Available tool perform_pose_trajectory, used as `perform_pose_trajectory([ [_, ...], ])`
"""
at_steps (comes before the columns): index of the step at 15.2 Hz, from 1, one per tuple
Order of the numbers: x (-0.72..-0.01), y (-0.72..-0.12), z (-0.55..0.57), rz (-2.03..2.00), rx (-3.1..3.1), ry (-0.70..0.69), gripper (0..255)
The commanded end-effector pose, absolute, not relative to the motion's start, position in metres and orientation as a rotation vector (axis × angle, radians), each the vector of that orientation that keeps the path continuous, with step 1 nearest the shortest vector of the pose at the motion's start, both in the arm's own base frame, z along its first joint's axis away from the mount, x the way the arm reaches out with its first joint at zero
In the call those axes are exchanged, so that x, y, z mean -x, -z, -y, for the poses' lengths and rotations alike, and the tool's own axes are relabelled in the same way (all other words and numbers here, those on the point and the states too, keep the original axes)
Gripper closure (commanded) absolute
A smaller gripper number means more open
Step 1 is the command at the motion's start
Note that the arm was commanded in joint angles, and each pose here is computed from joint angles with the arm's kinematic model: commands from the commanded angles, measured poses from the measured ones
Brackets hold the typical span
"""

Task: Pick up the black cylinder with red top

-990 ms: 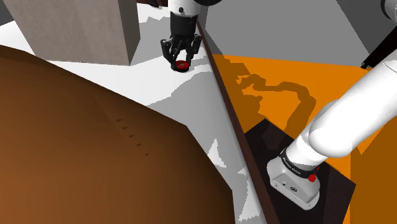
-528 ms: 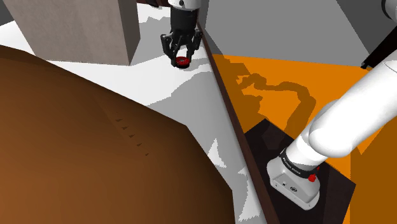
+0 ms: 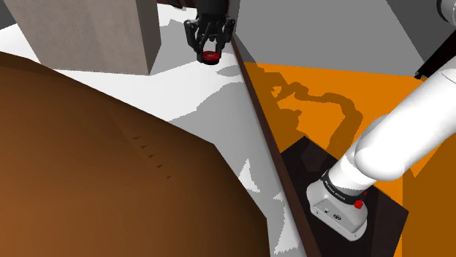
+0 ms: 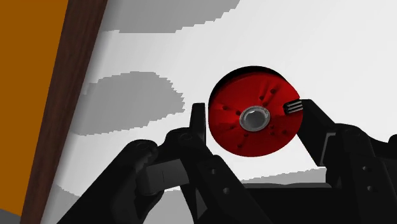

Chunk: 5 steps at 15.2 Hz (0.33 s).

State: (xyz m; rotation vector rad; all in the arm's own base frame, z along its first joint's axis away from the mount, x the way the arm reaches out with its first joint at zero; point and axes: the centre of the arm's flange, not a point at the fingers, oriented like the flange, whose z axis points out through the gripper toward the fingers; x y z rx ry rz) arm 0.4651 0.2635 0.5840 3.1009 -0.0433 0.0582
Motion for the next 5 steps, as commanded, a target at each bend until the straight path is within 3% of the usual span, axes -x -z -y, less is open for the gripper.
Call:
perform_pose_trajectory([
  [1,-0.464,-0.595,-0.264,0.044,-3.101,-0.058,255],
  [5,-0.464,-0.606,-0.264,0.044,-3.101,-0.058,255],
])
